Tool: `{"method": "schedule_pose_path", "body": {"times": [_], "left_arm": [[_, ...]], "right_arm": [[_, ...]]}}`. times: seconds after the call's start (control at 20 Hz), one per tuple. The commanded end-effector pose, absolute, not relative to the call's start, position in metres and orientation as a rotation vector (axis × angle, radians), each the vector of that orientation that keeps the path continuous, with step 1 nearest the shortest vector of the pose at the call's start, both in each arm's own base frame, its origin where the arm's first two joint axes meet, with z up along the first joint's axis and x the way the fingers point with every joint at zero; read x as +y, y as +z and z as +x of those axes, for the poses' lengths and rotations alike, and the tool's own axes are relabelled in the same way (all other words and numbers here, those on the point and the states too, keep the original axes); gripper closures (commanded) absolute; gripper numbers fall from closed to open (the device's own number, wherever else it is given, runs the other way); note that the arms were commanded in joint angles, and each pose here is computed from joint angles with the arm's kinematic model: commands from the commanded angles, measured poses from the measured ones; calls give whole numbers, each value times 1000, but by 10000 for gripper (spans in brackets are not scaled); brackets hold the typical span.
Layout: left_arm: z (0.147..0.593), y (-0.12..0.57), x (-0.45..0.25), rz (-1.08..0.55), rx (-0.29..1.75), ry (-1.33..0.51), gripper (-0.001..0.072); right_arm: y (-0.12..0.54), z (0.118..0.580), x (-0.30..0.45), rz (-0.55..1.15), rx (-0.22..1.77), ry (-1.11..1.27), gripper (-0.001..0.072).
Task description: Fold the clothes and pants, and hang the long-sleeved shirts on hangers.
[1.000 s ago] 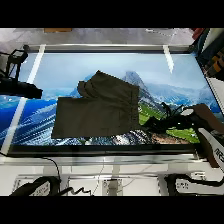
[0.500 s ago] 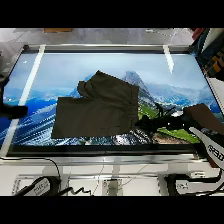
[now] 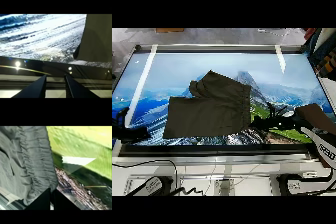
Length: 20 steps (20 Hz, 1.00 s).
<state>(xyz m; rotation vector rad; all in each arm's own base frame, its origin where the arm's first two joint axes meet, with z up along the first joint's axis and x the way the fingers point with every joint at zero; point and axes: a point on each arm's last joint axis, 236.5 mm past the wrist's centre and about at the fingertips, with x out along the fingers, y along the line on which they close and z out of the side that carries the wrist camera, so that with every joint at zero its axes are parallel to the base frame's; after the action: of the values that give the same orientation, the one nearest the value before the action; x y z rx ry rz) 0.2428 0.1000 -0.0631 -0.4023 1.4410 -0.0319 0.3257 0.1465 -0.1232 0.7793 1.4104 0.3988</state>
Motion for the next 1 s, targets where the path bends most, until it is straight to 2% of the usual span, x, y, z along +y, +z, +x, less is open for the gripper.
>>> {"method": "schedule_pose_path", "body": {"times": [0.0,0.2,0.25,0.3,0.35,0.55,0.65,0.9,0.95], "left_arm": [[240,-77,91,-424,1423,-60,447],[268,-75,63,-553,1326,-183,433],[272,-77,59,-583,1319,-199,382],[275,-81,55,-607,1318,-218,249],[274,-86,54,-620,1328,-227,171],[274,-113,57,-632,1364,-231,182],[278,-123,58,-649,1357,-225,256],[290,-129,39,-742,1320,-298,260],[290,-128,35,-738,1323,-320,332]], "right_arm": [[-121,325,149,782,1411,412,695],[-121,325,149,782,1413,413,694],[-120,324,150,784,1416,417,695],[-120,323,150,785,1419,421,694],[-120,322,151,786,1422,424,695],[-119,322,151,788,1423,425,695],[-119,322,151,788,1424,426,695],[-119,321,151,787,1424,426,695],[-120,322,151,786,1424,426,694]]}}
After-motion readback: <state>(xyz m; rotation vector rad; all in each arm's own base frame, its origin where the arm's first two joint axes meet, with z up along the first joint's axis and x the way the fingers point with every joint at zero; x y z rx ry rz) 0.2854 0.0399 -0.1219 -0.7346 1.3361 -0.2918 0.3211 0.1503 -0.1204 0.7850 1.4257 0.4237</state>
